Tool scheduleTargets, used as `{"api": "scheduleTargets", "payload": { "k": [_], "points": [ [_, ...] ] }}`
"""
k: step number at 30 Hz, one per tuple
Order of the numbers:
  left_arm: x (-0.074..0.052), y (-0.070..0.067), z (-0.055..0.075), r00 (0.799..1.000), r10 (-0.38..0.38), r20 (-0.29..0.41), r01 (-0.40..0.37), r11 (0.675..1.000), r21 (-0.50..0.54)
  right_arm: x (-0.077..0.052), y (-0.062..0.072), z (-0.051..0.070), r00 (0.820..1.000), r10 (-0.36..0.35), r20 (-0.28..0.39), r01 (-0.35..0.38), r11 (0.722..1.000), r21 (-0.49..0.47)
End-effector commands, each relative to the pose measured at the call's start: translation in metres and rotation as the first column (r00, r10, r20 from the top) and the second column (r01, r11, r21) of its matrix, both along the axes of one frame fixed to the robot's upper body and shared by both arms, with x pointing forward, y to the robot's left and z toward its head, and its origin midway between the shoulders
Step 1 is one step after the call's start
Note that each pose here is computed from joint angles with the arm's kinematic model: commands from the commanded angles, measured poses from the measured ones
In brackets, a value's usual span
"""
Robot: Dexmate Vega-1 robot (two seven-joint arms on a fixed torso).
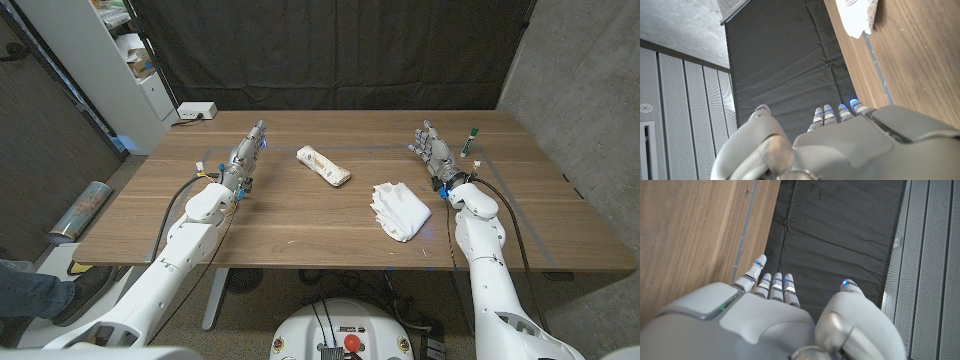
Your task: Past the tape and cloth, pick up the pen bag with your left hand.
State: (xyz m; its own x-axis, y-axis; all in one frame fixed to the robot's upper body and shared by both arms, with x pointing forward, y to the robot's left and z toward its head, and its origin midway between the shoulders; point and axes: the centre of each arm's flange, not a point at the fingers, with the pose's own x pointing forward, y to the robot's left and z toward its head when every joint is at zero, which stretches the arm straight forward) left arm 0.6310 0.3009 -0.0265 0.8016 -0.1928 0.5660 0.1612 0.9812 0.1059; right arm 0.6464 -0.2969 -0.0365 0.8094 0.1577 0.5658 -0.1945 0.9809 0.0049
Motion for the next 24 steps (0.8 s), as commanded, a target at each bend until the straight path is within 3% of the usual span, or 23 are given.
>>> {"api": "scheduleTargets", "payload": {
  "k": [1, 15, 20, 24],
  "points": [
    [-0.002, -0.003, 0.013, 1.000, 0.000, 0.031, -0.002, 0.999, 0.045, -0.004, -0.001, -0.003, 1.000, -0.008, 0.007, 0.007, 1.000, 0.008],
    [-0.007, -0.010, 0.026, 0.997, -0.007, 0.074, 0.001, 0.996, 0.086, -0.007, -0.007, -0.002, 1.000, -0.021, 0.010, 0.021, 1.000, 0.011],
    [-0.011, -0.010, 0.029, 0.994, 0.057, 0.098, -0.070, 0.987, 0.143, -0.005, -0.006, -0.001, 1.000, -0.018, 0.012, 0.018, 1.000, 0.011],
    [-0.014, -0.012, 0.032, 0.992, 0.060, 0.108, -0.076, 0.985, 0.157, -0.005, -0.006, 0.000, 1.000, -0.022, 0.010, 0.022, 1.000, 0.010]
  ]
}}
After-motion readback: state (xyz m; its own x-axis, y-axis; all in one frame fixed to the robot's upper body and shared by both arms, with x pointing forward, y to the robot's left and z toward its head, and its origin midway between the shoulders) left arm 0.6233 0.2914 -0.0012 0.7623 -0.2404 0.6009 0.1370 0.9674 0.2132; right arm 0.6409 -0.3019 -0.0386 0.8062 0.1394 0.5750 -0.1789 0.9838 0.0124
